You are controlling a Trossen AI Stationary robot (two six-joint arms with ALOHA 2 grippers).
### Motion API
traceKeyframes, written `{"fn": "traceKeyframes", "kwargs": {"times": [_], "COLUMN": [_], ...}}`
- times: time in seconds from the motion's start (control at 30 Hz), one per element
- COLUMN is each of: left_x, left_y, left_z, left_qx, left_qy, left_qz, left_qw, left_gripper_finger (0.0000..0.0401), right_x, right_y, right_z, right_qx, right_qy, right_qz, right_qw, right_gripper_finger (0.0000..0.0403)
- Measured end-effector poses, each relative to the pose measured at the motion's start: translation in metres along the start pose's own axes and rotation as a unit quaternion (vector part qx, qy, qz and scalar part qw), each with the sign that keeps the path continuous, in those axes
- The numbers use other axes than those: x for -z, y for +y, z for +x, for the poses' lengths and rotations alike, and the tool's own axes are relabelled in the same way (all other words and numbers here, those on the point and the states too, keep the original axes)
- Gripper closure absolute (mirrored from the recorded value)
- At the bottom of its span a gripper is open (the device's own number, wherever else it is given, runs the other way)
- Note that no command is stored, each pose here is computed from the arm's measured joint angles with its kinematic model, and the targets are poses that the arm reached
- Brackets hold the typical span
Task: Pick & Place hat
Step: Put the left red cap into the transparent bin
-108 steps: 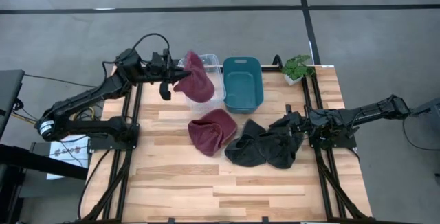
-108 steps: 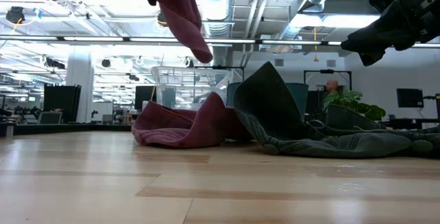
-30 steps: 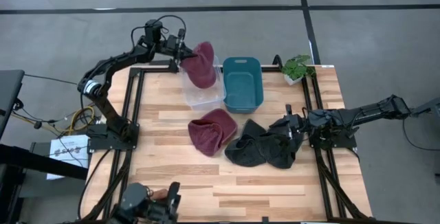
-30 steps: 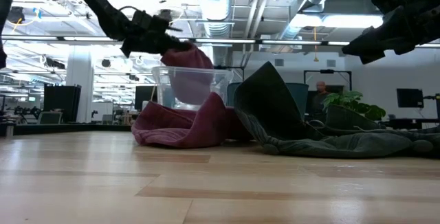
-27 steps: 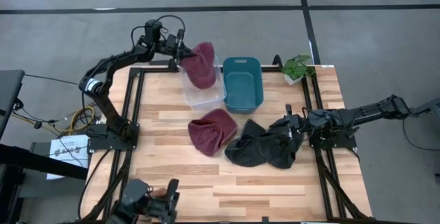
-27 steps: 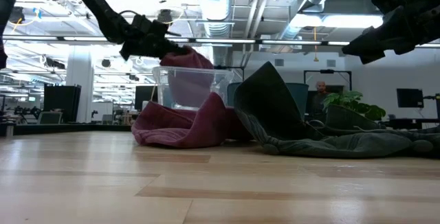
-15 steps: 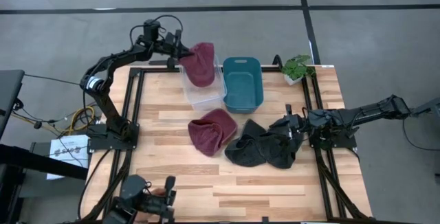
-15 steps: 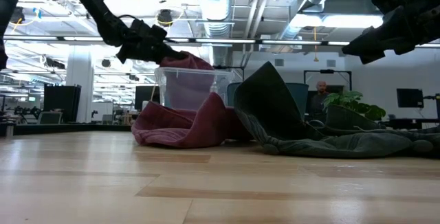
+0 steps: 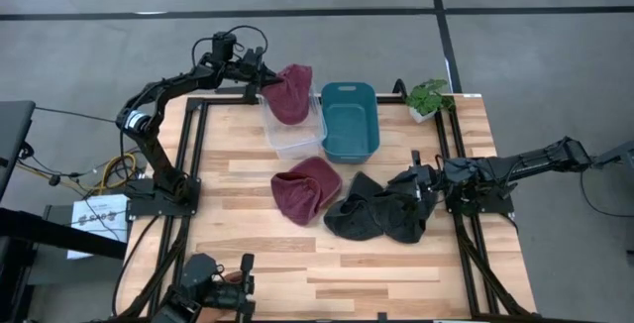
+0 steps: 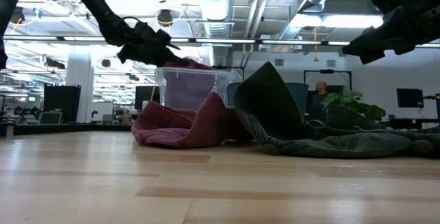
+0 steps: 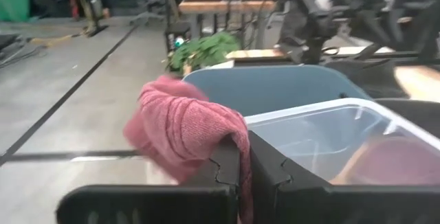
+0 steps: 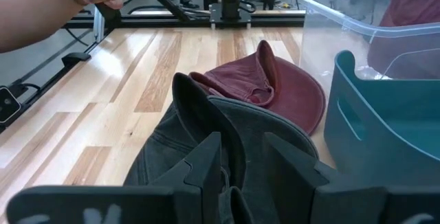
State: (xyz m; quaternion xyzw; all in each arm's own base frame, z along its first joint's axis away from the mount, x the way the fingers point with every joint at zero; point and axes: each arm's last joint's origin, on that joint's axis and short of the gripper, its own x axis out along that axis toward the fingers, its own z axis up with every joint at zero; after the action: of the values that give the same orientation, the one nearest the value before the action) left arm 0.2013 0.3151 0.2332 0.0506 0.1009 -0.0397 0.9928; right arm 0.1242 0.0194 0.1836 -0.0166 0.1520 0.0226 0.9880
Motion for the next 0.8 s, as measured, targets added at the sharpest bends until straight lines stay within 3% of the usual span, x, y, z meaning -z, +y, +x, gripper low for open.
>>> {"fn": "traceKeyframes", "kwargs": {"times": [0.8], "left_x": [0.0031], "left_y": [0.0038], "left_z": [-0.0005], "left_qx": [-0.073], "left_qy": [0.039], "left_qz": [-0.057], "left_qw": [0.995], "left_gripper_finger": [0.0354], "right_x": [0.0000], "right_y": [0.0000], "right_z": [0.0000], "right_qx": [0.000], "right_qy": [0.000], "right_qz": [0.000], "right_qw": [1.000], "right_gripper_finger": [0.0304]}}
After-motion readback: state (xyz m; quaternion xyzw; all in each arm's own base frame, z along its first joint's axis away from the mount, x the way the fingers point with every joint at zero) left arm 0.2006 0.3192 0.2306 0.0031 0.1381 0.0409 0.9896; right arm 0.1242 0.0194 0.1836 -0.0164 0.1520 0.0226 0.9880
